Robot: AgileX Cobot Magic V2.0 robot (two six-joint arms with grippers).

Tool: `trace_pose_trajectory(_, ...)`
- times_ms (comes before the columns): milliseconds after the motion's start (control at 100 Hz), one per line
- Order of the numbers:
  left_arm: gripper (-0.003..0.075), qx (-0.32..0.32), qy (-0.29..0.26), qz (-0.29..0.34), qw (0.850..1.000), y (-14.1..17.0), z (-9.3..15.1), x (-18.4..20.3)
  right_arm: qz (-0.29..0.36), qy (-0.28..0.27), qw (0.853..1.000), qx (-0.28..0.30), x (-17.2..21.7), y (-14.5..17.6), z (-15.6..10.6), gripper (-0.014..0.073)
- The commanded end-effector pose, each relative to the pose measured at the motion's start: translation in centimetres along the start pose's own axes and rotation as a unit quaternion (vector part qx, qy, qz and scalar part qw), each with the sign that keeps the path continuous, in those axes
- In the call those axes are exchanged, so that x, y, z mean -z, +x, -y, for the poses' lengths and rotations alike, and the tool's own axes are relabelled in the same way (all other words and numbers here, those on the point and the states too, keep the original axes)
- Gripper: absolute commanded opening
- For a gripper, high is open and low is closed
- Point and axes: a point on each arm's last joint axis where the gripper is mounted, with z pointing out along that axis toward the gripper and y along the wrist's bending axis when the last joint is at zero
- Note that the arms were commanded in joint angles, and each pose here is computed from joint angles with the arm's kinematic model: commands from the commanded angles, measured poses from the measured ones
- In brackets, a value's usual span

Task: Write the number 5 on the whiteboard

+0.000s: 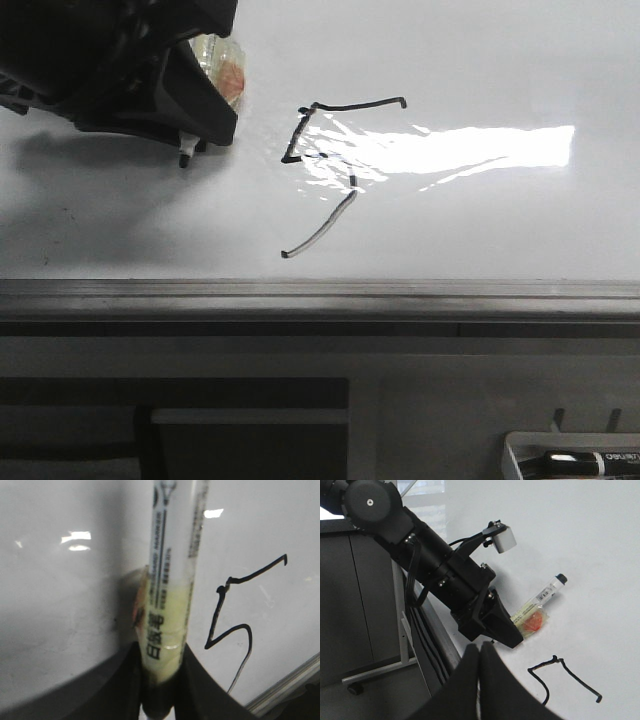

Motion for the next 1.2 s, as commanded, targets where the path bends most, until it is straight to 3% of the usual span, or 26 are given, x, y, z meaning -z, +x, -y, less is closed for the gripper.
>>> trace_pose_trajectory(0,-0.0021,0.004,-0.013,0.047,0.999,-1.33,-0.19,-0.19,0.031,0.025,0.999,-0.013,0.51,-1.21,0.51,-0.006)
trace_pose_trajectory(250,-0.0007,0.004,-0.014,0.05,0.999,-1.39,-0.21,-0.18,0.031,0.025,0.999,-0.013,0.51,-1.21,0.51,-0.006)
trace_pose_trajectory(500,0.0281,0.008,-0.013,0.05,0.999,-1.39,-0.2,-0.18,0.031,0.025,0.999,-0.014,0.51,-1.22,0.5,-0.006)
trace_pose_trajectory(840,0.031,0.008,-0.013,0.05,0.999,-1.39,-0.2,-0.18,0.032,0.022,0.999,-0.018,0.51,-1.23,0.46,-0.006)
trace_pose_trajectory(1030,0.0512,0.01,-0.013,0.051,0.999,-1.39,-0.2,-0.18,0.032,0.022,0.999,-0.018,0.51,-1.23,0.46,-0.006)
trace_pose_trajectory(1190,0.0553,0.021,-0.007,0.066,0.998,-1.87,0.06,0.57,0.033,0.024,0.999,-0.018,0.51,-1.25,0.5,-0.006)
